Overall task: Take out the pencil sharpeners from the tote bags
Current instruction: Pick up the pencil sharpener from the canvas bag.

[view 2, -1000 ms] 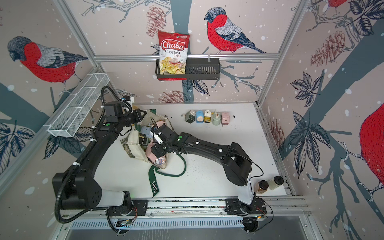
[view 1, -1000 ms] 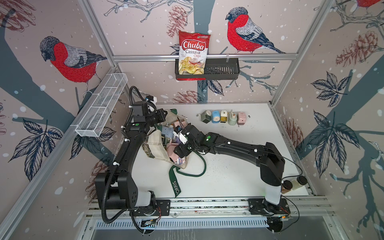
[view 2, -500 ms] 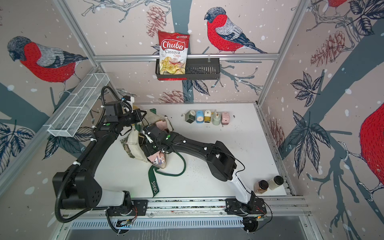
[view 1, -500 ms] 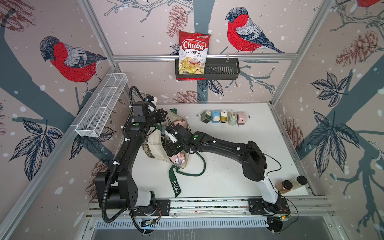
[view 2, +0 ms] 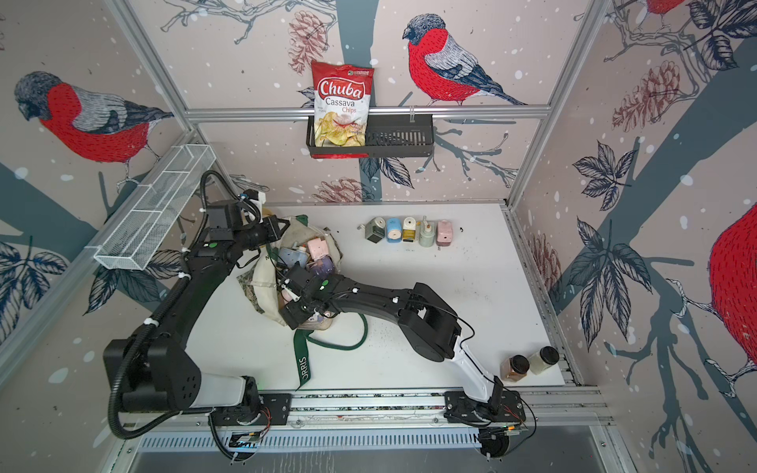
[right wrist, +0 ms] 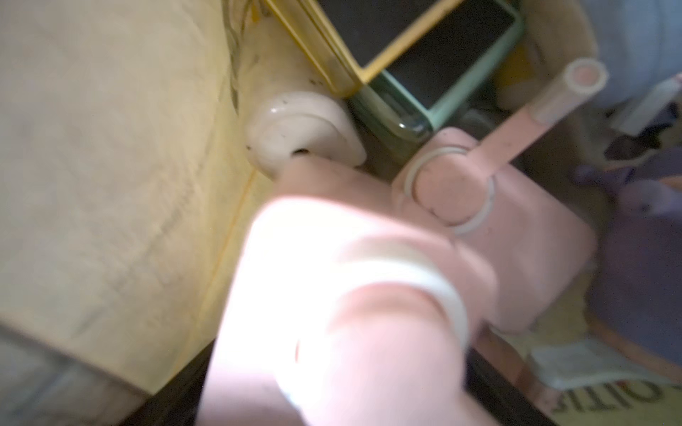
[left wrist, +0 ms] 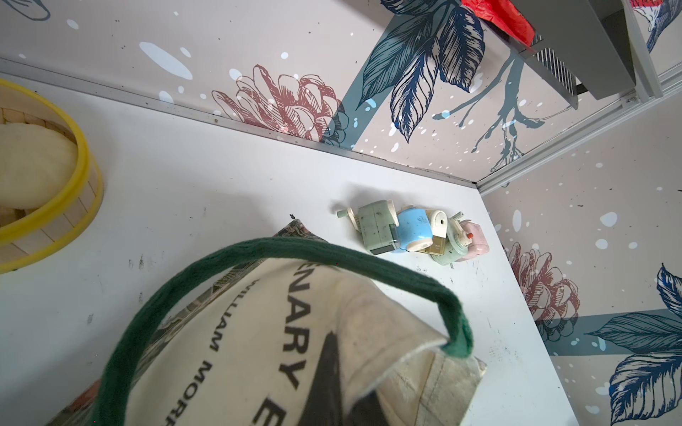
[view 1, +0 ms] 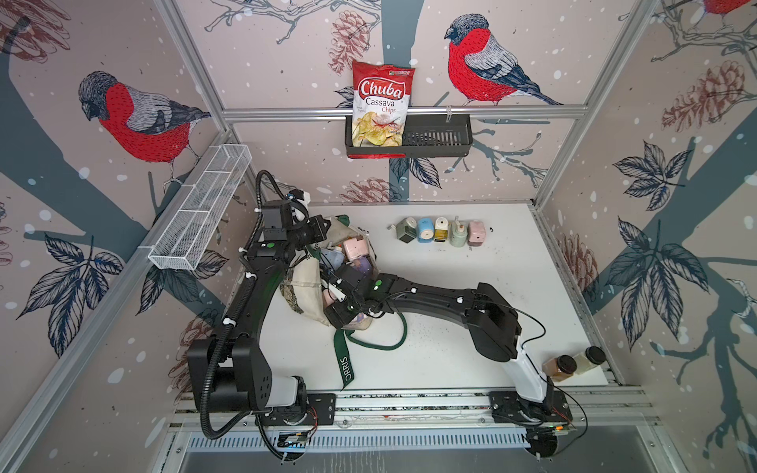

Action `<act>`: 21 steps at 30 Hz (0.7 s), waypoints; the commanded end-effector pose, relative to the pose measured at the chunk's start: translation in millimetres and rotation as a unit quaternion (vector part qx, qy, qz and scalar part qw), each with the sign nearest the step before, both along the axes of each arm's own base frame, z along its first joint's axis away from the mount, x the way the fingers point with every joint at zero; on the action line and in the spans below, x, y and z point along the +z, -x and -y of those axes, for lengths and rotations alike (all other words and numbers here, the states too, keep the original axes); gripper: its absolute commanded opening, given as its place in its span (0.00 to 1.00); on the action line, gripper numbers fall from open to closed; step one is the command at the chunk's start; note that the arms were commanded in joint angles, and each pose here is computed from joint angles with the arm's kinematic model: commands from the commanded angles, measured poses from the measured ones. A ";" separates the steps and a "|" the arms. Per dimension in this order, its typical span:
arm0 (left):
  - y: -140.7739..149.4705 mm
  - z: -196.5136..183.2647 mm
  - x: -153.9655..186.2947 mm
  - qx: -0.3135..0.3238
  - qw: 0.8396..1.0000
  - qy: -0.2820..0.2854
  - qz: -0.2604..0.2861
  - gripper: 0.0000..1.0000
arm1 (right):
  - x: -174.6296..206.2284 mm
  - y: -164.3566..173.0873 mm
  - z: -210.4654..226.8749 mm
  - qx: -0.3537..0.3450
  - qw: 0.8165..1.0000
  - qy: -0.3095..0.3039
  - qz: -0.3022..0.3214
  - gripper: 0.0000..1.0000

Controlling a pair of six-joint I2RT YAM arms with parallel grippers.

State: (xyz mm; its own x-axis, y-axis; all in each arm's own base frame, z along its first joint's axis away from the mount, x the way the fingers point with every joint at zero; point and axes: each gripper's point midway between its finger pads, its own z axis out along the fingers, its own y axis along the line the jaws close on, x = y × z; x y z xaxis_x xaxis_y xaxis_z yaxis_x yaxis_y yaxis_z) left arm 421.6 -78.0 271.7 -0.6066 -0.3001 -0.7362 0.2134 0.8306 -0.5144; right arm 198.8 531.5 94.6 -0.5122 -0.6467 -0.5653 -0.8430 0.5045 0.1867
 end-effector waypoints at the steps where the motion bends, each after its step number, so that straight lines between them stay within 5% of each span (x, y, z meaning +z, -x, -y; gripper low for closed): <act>1: -9.0 4.0 24.4 -0.010 0.999 0.006 0.052 0.00 | -6.0 -1.3 20.5 -0.008 0.999 0.035 0.005 0.89; 10: -9.7 3.4 22.7 -0.008 0.999 0.005 0.050 0.00 | 32.9 -15.0 -5.8 -0.021 0.998 -0.065 -0.017 0.82; 21: -9.9 3.6 22.1 -0.009 0.999 0.005 0.049 0.00 | 10.3 -20.8 -28.0 -0.023 0.996 -0.069 -0.057 0.80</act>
